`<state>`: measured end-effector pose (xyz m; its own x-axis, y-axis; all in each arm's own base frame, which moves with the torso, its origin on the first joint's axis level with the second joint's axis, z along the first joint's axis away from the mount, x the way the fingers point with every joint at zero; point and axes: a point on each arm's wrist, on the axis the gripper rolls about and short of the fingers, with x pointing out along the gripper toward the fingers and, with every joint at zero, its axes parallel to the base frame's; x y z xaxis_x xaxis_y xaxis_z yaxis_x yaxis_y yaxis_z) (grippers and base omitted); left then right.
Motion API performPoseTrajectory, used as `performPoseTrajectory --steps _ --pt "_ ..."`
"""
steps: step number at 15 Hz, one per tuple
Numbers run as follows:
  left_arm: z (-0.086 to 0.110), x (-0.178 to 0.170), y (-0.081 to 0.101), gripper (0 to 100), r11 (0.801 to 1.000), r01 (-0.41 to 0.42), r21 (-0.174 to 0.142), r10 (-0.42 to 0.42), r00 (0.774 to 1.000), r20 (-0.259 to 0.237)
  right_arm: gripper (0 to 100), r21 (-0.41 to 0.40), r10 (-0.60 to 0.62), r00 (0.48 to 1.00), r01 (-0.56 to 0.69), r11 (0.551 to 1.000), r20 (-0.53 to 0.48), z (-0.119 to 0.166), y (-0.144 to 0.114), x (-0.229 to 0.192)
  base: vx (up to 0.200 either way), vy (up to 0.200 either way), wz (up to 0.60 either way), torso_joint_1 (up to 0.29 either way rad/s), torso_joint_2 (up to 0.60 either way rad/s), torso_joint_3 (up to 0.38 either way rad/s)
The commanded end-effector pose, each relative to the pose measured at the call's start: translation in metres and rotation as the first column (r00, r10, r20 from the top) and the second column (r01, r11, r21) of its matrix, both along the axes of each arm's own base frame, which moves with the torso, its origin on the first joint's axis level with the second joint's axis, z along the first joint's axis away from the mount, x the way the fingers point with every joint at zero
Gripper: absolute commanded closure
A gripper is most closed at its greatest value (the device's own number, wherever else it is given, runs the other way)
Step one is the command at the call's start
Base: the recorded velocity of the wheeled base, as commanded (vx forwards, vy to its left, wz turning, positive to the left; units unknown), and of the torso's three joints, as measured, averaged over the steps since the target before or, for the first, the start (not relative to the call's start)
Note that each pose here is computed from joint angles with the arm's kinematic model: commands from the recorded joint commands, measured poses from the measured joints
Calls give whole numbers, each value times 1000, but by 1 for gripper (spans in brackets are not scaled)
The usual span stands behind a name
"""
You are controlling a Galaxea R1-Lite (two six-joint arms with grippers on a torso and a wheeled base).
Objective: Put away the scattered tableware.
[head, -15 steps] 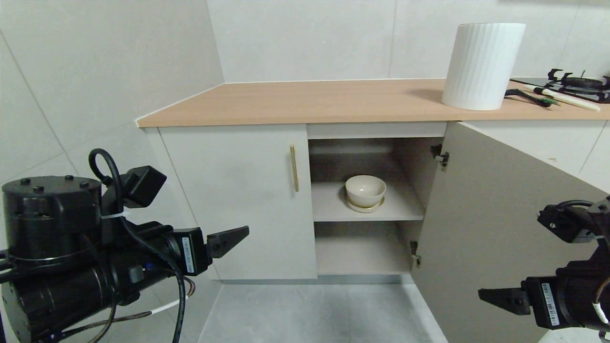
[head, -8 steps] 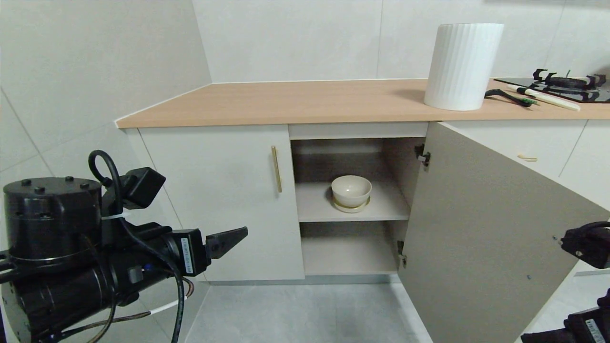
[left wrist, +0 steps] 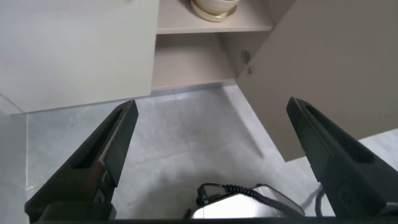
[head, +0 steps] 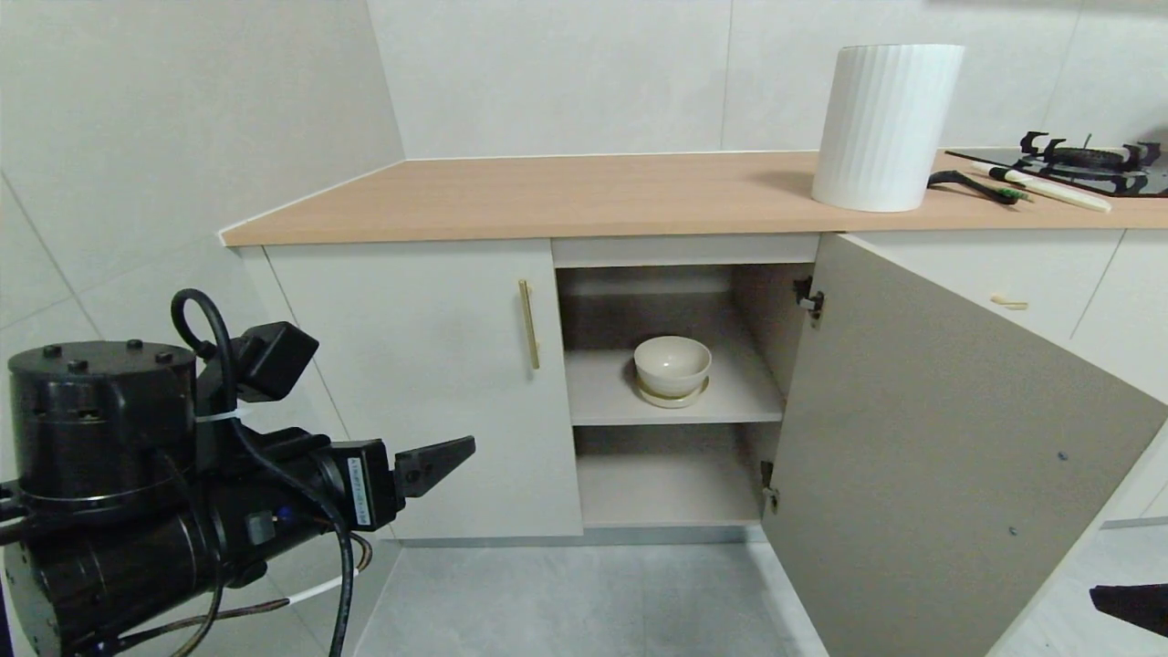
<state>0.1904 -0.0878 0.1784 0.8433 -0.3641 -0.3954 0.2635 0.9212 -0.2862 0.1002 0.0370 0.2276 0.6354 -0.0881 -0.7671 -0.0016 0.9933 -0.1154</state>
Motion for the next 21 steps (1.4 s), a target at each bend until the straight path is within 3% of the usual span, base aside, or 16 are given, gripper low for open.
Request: performPoseTrajectory --steps 1,5,9,12,17,21 --pt "-2 1 -1 0 1000 0 3 0 1000 -7 0 -10 -71 997 71 997 39 7 -11 -2 0 0 0 0 0 0" --pt "-2 1 -1 0 1000 0 4 0 1000 -8 0 -119 -227 972 232 965 57 9 -34 3 0 0 0 0 0 0" --pt "-2 1 -1 0 1000 0 4 0 1000 -8 0 -131 -378 915 395 909 139 7 -59 28 0 0 0 0 0 0" --pt "-2 1 -1 0 1000 0 4 0 1000 -8 0 -117 -431 886 453 884 174 -9 -72 59 0 0 0 0 0 0" --pt "-2 1 -1 0 1000 0 4 0 1000 -8 0 -71 -414 885 436 897 211 -22 -76 82 0 0 0 0 0 0" --pt "-2 1 -1 0 1000 1 3 -1 1000 -9 0 22 -372 907 375 927 194 -23 -72 87 0 0 0 0 0 0"
